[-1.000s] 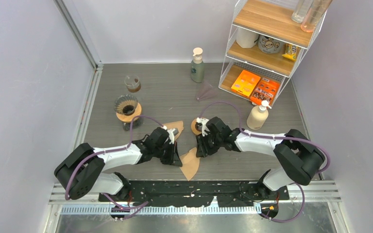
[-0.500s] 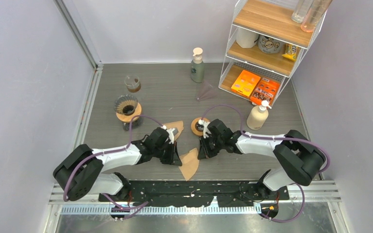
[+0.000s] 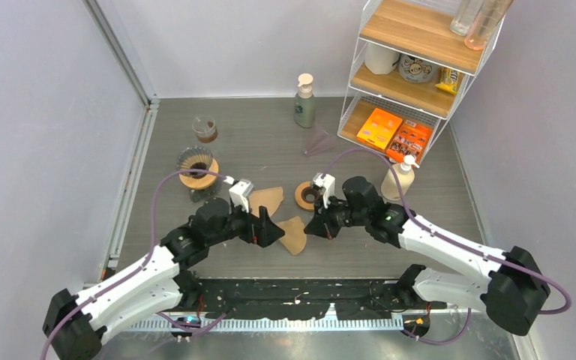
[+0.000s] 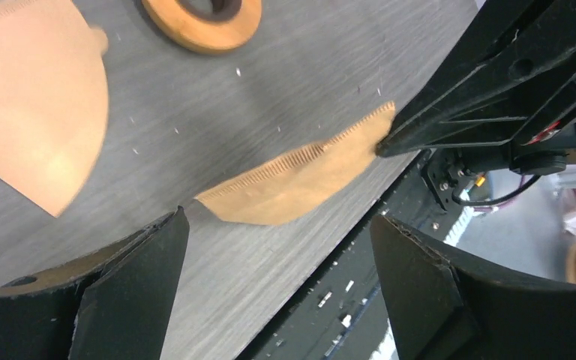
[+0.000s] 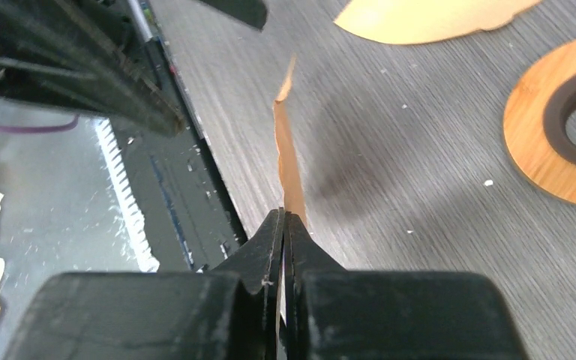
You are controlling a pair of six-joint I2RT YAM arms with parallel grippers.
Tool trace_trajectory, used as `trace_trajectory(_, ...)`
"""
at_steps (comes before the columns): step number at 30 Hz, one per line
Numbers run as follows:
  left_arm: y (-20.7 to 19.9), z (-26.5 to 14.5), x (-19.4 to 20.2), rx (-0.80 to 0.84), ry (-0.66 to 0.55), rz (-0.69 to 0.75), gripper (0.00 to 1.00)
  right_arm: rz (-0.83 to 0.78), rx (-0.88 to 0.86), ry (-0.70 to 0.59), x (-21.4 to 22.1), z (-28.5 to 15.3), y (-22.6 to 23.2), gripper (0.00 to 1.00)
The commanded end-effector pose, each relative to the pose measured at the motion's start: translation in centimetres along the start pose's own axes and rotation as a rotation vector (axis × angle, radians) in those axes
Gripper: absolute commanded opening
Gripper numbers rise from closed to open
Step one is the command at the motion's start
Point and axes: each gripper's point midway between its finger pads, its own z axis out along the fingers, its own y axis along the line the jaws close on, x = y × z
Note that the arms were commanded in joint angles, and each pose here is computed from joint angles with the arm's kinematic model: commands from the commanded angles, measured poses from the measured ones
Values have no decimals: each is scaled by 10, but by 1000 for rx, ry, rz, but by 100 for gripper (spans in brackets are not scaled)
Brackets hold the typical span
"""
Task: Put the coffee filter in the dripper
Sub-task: Pick up the coffee filter from the center of the board.
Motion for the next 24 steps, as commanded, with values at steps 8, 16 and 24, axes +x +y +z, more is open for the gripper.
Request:
trace_trajectory(8,-62,-29,-12,413,-174,397,99,-245,-189,12,-34,-54,59,5)
trace_trajectory(16,-81,-22,-13,524,-118,446,90,-265,-250,18,-47,-61,75,5)
trace_trajectory(24,-106,-23,-13,671,-89,390,15,-267,-197,-6,-61,-63,69,5)
